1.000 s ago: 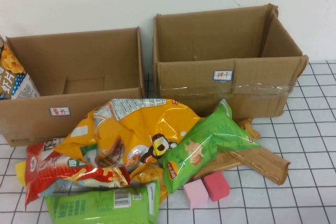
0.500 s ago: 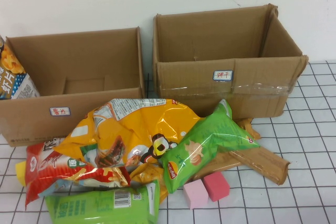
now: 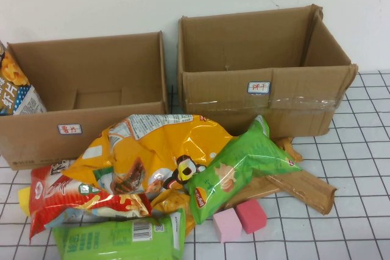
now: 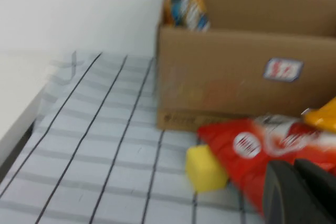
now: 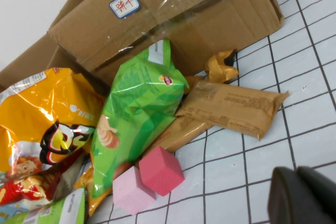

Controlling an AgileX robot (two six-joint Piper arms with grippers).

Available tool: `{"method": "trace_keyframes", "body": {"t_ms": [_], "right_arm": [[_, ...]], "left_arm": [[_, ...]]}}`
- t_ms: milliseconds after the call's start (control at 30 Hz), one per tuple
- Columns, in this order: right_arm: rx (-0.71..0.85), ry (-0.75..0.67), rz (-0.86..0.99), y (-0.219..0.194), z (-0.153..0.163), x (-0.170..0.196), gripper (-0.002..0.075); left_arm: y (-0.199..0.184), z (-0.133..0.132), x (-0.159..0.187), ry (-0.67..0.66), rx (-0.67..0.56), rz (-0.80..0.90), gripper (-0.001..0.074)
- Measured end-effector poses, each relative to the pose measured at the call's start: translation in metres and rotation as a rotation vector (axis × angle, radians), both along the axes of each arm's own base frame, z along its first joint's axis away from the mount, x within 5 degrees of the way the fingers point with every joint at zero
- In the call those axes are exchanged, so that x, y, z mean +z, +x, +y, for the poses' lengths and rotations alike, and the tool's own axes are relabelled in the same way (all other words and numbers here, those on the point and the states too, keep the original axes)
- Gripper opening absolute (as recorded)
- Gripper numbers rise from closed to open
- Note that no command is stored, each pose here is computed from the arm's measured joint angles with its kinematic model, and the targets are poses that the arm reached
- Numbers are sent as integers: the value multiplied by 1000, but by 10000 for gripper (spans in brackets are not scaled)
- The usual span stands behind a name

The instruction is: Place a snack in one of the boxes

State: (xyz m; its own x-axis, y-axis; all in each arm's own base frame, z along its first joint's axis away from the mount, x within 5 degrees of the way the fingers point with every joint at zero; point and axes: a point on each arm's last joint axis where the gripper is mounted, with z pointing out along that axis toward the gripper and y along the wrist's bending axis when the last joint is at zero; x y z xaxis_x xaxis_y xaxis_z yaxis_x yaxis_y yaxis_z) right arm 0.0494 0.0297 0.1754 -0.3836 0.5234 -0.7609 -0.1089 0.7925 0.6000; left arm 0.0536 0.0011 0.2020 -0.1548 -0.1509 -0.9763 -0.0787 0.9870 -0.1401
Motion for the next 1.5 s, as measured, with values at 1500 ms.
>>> {"method": "trace_keyframes", "body": {"t_ms": [1500], "right_arm": [[0,0,0,0,0,0,-1]], "left_arm": [[0,-6,-28,132,-156,109,-1]]}}
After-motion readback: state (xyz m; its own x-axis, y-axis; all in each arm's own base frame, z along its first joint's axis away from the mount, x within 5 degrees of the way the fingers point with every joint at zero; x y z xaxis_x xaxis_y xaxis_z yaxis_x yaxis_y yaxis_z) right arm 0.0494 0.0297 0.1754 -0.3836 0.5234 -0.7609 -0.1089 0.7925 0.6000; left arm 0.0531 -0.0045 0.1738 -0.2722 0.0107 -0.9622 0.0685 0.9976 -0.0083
